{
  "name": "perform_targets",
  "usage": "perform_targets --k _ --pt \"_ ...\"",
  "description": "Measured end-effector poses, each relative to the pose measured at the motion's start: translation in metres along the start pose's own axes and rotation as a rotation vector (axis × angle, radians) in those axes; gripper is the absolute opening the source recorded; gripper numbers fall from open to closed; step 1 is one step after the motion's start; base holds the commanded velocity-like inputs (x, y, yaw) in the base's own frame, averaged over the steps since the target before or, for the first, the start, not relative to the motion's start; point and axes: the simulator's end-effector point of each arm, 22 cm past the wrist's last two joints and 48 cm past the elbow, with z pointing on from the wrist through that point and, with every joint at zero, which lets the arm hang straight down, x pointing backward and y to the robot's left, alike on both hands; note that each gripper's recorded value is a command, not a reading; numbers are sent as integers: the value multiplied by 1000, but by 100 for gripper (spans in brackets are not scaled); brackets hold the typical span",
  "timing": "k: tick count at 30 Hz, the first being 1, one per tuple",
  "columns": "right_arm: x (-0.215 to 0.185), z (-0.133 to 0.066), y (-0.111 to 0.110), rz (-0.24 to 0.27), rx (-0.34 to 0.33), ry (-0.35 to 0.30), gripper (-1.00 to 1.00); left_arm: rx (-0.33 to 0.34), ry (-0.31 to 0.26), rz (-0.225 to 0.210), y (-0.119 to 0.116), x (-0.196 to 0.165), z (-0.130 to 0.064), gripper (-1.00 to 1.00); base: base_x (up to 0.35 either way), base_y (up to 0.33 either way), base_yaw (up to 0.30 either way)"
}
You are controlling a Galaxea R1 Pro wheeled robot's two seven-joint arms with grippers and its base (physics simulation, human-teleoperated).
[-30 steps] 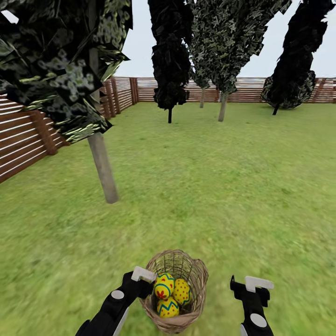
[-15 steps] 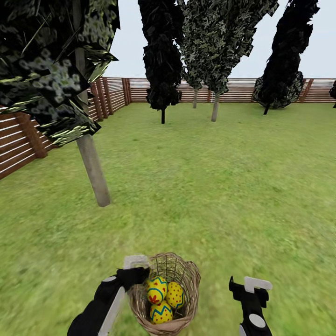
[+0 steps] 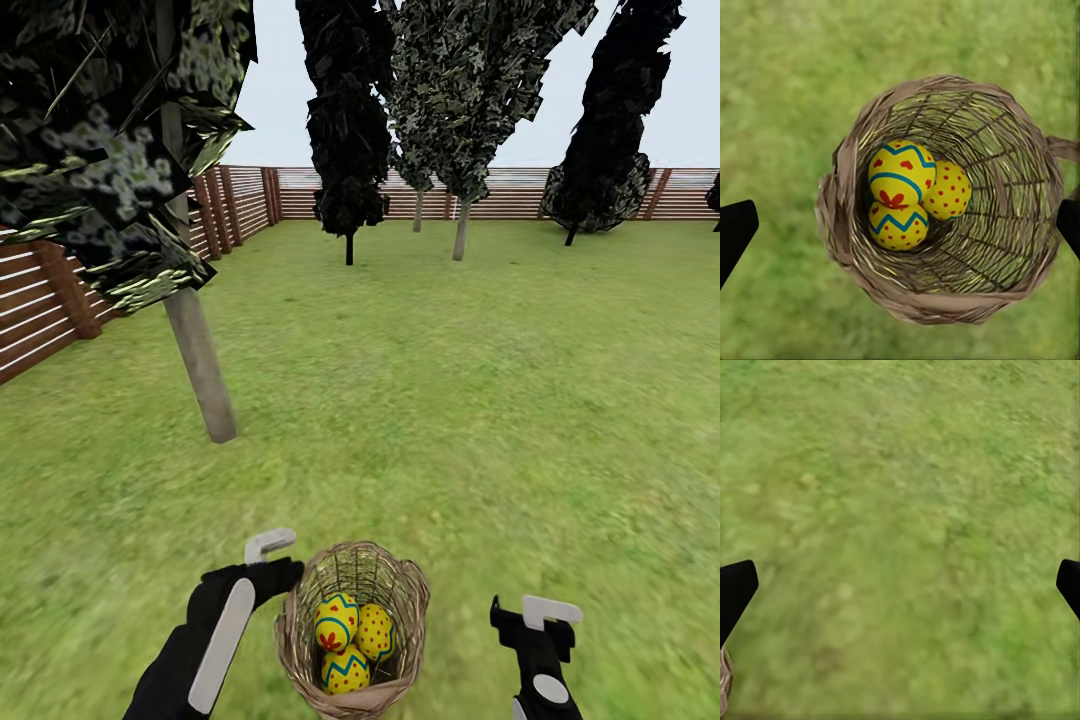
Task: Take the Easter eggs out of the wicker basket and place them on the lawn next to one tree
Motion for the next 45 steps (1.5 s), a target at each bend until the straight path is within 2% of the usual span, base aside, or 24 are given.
perform_targets --k 2,4,7,9,11,15,23,31,32,34,35,36,39,41,45 --pt "0 0 -1 0 3 -1 100 7 15 -27 0 9 7 100 0 0 0" --pt "-4 1 -4 1 6 -7 100 2 72 -44 0 30 22 100 0 0 0" --pt "-28 -1 -3 12 5 -41 100 -14 166 -27 -4 55 44 100 0 0 0" --pt "-53 -5 -2 23 2 -71 100 -32 190 -22 -2 61 54 100 0 0 0" --pt "-50 -8 -1 14 3 -64 100 -53 194 -14 9 65 54 100 0 0 0" --pt "-45 -9 1 -1 0 -44 100 -66 192 -11 15 64 53 100 0 0 0" --pt "-15 -8 4 -38 -5 38 100 -68 192 -7 15 64 53 100 0 0 0" --pt "10 -6 2 -68 -7 113 100 -81 138 2 20 36 49 100 0 0 0" --pt "8 -6 2 -67 -8 113 100 -87 135 2 23 33 50 100 0 0 0" --pt "-11 -12 1 -80 -17 157 100 -118 179 13 30 31 63 100 0 0 0" --pt "-32 -18 7 -84 -79 188 100 -149 210 16 35 27 76 100 0 0 0" --pt "-51 -18 7 -79 -158 218 100 -182 178 -4 39 7 87 100 0 0 0" --pt "-87 -6 -5 -39 -170 203 100 -208 188 -15 41 8 95 100 0 0 0" --pt "-98 -1 -13 -28 -166 236 100 -217 195 -18 40 10 97 100 0 0 0" --pt "-95 -2 -6 -26 -208 271 100 -203 157 -28 35 -4 97 100 0 0 0"
